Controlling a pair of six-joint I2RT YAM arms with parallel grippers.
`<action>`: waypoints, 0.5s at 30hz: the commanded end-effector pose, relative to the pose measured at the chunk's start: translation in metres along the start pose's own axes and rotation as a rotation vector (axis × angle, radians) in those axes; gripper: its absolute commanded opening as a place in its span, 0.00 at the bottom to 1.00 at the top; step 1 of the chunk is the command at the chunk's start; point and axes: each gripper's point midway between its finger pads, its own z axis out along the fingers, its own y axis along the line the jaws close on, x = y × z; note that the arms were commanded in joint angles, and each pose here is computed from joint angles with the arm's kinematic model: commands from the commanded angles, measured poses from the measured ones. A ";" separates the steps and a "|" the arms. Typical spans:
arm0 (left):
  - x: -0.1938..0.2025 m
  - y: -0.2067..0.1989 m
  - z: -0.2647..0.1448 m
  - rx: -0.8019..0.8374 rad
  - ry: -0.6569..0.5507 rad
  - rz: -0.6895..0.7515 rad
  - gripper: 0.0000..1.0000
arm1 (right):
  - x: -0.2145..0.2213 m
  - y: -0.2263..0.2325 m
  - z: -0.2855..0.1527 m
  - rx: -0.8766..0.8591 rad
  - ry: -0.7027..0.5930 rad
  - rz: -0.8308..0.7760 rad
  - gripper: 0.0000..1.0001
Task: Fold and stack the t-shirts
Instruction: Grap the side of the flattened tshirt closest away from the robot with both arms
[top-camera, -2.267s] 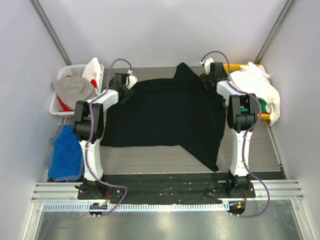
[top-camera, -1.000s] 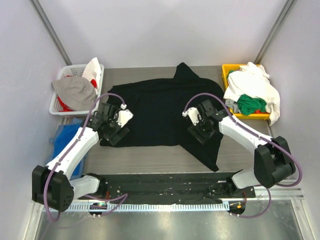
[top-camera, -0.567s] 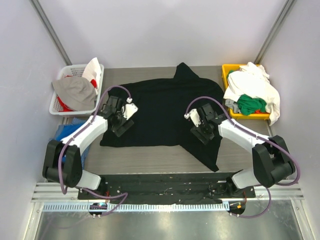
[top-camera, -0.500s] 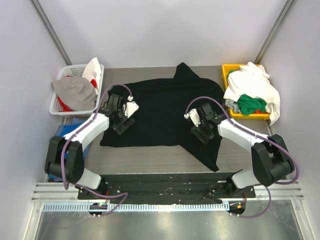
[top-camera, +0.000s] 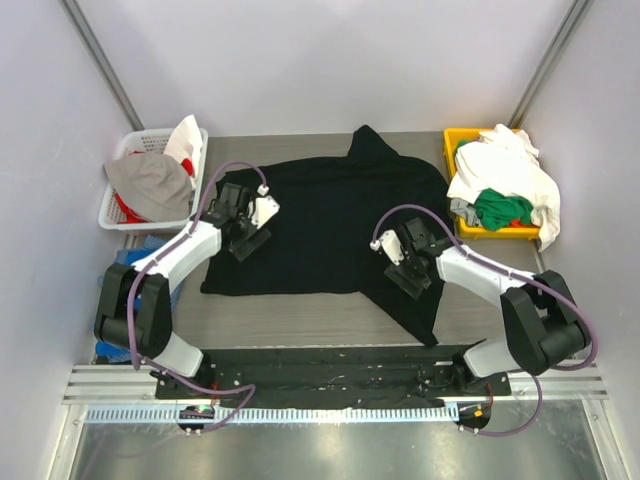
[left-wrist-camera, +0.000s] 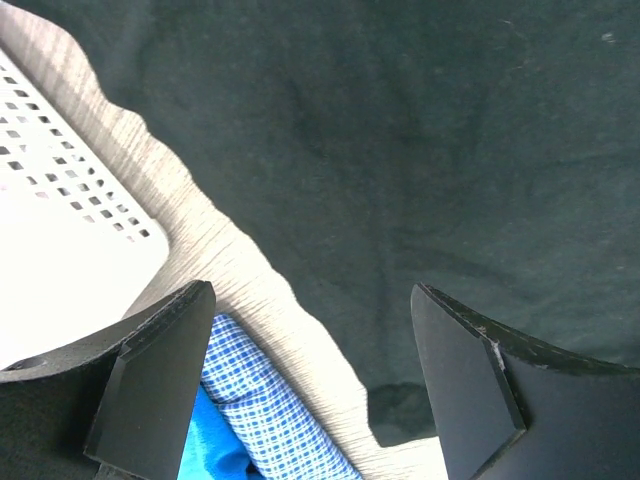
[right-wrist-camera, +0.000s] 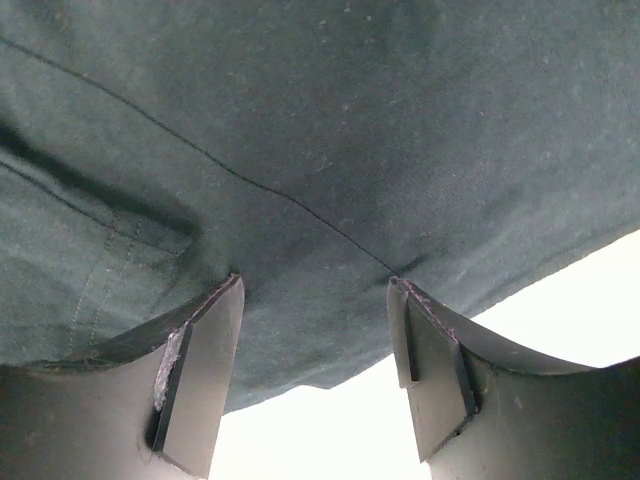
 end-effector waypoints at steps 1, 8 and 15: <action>-0.021 0.025 -0.022 -0.079 -0.069 0.020 0.84 | 0.017 0.012 -0.006 -0.063 0.034 -0.044 0.68; -0.019 0.032 -0.028 -0.099 -0.052 0.061 0.84 | 0.033 0.023 -0.010 -0.117 0.073 -0.105 0.68; -0.021 0.038 -0.019 -0.136 -0.043 0.045 0.84 | 0.033 0.024 -0.016 -0.127 0.064 -0.110 0.68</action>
